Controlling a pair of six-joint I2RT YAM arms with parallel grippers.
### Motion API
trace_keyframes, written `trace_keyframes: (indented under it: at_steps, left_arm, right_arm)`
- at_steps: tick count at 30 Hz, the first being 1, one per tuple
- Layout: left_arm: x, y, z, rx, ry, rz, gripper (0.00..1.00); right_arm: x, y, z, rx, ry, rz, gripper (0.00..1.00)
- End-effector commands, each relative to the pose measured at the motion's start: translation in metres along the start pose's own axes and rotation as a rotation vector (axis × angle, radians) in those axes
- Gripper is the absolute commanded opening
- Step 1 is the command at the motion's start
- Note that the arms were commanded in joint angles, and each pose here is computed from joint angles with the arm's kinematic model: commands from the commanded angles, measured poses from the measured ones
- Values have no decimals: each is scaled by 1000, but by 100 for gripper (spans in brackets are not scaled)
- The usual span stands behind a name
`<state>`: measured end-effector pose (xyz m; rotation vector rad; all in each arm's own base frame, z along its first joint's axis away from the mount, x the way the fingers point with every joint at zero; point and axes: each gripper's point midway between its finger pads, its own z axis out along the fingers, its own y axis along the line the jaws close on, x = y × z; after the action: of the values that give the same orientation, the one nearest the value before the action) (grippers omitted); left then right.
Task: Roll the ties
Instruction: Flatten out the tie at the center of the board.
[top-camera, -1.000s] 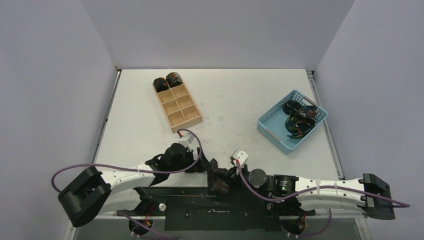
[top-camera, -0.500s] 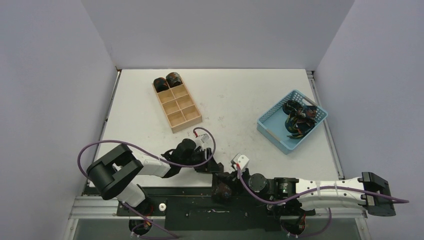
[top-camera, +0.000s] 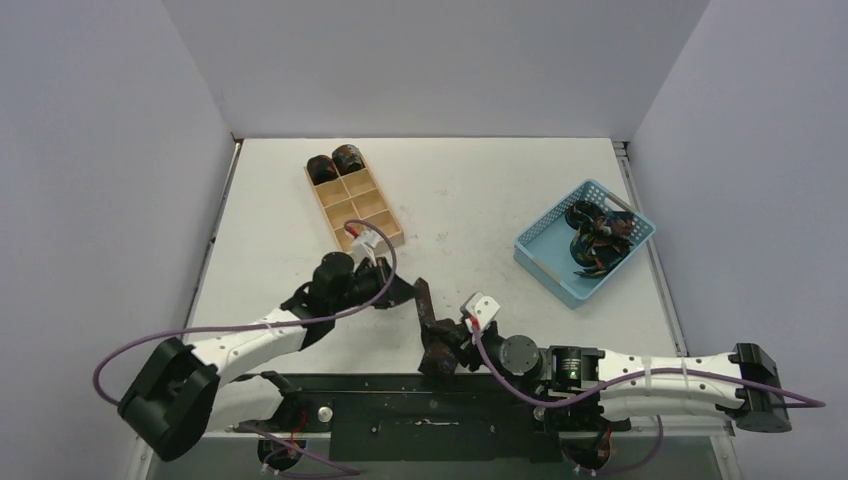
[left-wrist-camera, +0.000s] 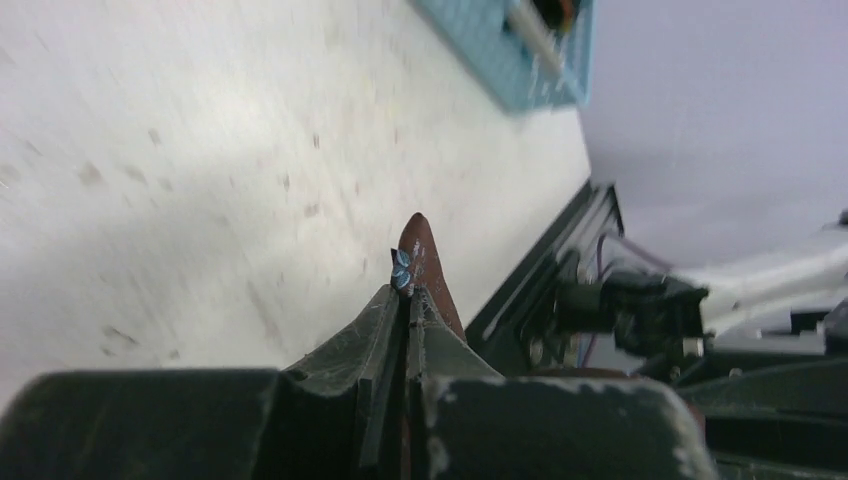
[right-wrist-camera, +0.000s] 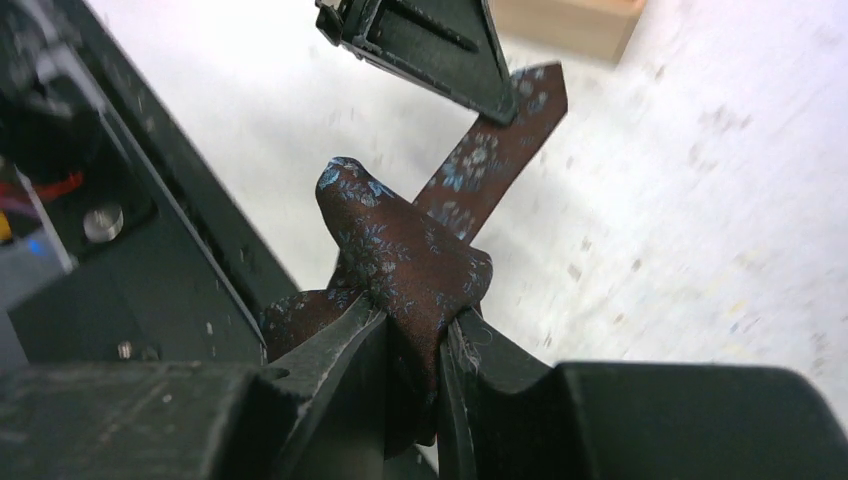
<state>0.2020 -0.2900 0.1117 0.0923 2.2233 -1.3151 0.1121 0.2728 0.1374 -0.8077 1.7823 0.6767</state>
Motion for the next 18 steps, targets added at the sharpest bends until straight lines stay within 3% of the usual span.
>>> trace_keyframes:
  at_steps: [1,2,3,6,9,13,18]
  left_arm:
    - [-82,-16,-33,-101,-257,82,0]
    - [-94,-13,-41,-150,-302,78,0]
    - [-103,-15,-47,-177,-329,84,7]
    - [-114,-14,-67,-261,-376,102,40]
    - [-125,-13,-89,-315,-460,116,59]
    - [-139,-18,-115,-344,-567,139,66]
    - [-145,-25,-127,-347,-602,145,67]
  right_arm:
    - [-83,-16,-5,120,-209,-15,13]
    - [-94,-28,-6,183,-226,2,13]
    - [-103,-41,-7,252,-230,15,12]
    - [-127,-93,-25,524,-226,64,9]
    - [-148,-139,-65,801,-251,113,5]
    - [-182,-167,-120,1041,-275,96,5]
    - [-201,-172,-130,1224,-202,-27,5]
